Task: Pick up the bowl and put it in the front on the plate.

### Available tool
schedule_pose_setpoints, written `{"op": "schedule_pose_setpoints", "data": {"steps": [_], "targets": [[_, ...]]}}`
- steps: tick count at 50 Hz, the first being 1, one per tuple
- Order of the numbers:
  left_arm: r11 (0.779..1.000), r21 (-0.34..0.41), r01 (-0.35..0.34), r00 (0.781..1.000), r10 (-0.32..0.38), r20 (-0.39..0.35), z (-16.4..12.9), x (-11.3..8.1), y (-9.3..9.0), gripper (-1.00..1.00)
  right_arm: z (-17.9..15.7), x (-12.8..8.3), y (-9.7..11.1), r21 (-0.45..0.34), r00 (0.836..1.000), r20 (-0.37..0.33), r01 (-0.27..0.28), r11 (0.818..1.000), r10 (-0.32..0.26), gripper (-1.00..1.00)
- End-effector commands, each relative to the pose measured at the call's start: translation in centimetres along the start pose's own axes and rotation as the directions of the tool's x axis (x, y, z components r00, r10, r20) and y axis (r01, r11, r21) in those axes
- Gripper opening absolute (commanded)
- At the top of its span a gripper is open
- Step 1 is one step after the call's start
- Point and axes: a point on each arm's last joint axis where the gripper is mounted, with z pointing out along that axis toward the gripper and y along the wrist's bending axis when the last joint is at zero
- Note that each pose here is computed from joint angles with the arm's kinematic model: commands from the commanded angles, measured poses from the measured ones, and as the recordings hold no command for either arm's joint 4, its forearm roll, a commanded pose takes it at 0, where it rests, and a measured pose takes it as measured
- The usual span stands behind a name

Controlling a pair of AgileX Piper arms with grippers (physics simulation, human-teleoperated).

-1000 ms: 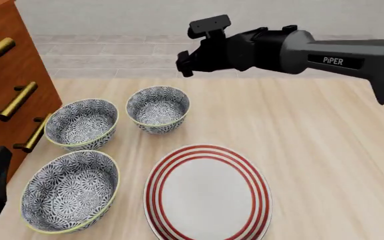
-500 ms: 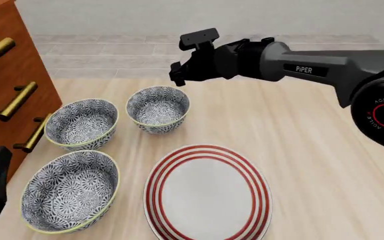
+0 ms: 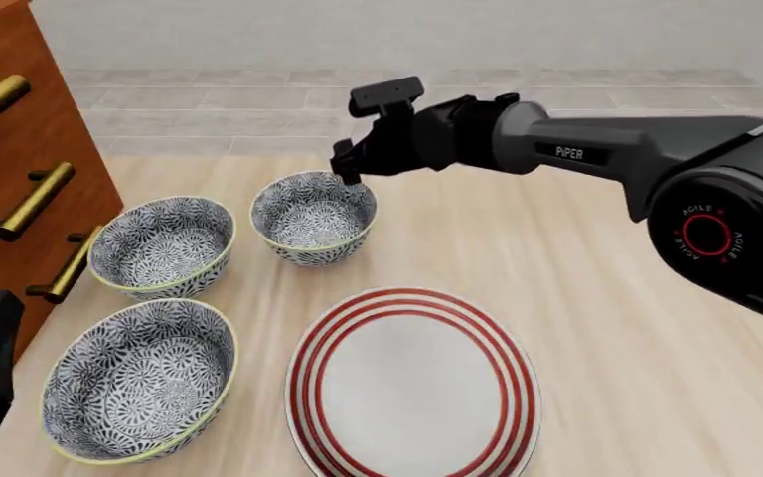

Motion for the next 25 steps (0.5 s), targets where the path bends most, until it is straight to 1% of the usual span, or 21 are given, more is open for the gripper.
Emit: {"op": "schedule_pose_setpoints", "data": {"steps": [1, 18, 25], "targets": [[1.0, 0.0, 0.0, 1.0, 0.0, 0.0, 0.0, 0.0, 0.0, 1.0, 1.1, 0.7, -0.1, 0.002, 1.0, -0.017, -0.011, 1.0, 0.011, 1.0], [1.0, 0.0, 0.0, 1.0, 0.0, 0.0, 0.0, 0.0, 0.0, 1.0, 2.6, 1.7, -0.8, 0.013, 0.999, -0.041, -0.025, 1.0, 0.026, 1.0], [1.0, 0.0, 0.0, 1.0, 0.0, 0.0, 0.0, 0.0, 0.0, 1.0, 2.9, 2.2, -0.6, 0.011, 0.998, -0.044, -0.034, 0.999, 0.034, 1.0]]}}
